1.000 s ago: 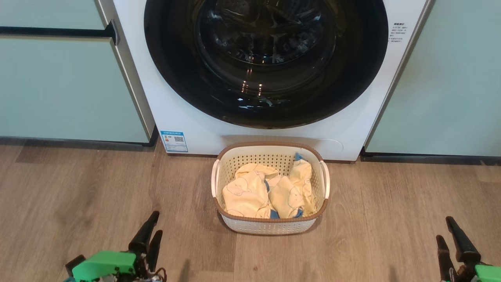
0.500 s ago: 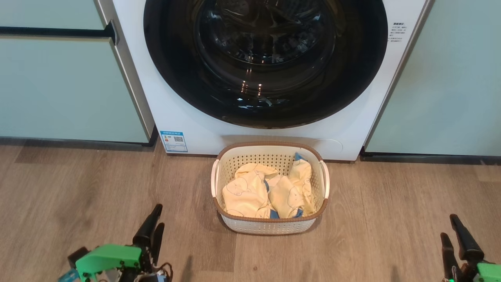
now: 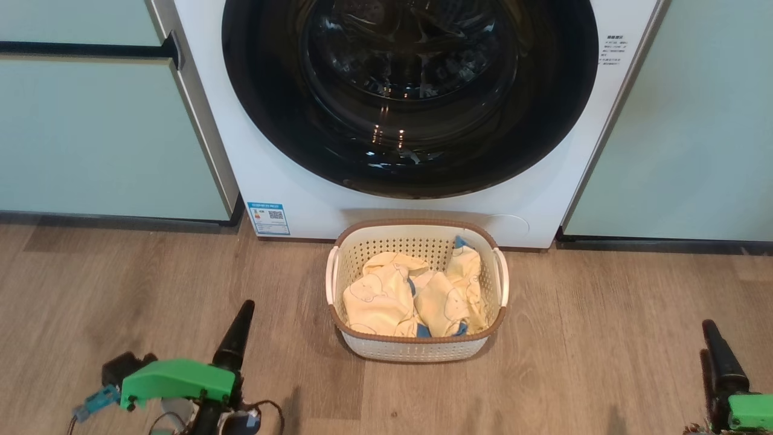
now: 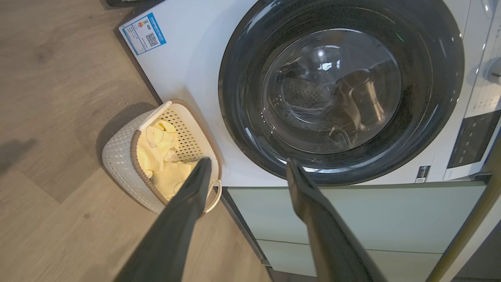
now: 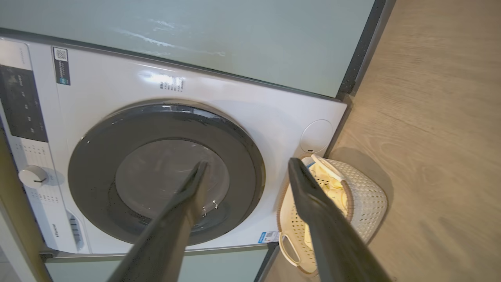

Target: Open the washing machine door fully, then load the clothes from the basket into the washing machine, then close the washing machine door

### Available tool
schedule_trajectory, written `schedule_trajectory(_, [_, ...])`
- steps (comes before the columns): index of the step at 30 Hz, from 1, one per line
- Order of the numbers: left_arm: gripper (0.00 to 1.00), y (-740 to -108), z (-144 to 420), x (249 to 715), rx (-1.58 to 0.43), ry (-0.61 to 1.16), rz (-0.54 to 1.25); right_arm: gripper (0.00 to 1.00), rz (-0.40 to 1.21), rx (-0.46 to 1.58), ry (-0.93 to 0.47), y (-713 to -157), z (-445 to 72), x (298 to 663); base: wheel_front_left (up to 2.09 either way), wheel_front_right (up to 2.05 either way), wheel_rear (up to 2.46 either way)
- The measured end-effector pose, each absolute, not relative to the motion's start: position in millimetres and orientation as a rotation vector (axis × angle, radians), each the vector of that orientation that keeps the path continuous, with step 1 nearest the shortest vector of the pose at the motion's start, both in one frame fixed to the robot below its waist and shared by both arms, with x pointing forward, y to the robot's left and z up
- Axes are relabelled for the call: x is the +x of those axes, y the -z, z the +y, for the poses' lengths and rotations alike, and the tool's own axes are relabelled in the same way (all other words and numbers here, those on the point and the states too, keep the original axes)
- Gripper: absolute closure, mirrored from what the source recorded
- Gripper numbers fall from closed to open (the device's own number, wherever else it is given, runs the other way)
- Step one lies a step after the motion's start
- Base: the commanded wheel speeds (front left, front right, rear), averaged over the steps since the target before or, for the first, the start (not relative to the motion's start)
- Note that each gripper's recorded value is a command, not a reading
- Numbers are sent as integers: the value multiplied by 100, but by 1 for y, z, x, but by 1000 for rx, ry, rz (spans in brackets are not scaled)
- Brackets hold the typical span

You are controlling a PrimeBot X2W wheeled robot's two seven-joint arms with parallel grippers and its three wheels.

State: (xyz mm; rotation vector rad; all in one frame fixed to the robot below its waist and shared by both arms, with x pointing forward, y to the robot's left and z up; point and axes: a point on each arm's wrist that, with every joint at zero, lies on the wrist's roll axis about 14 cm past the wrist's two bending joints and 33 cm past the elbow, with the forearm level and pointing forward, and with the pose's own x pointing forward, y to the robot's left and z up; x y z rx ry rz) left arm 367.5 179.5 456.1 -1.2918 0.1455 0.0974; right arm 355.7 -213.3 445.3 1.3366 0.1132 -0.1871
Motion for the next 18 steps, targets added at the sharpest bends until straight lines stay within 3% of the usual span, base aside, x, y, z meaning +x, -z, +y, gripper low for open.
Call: schedule_trajectory(18, [0,-467,179,369,-879,-48,122,0,100,875,132,-460,-221,365,0,0,0])
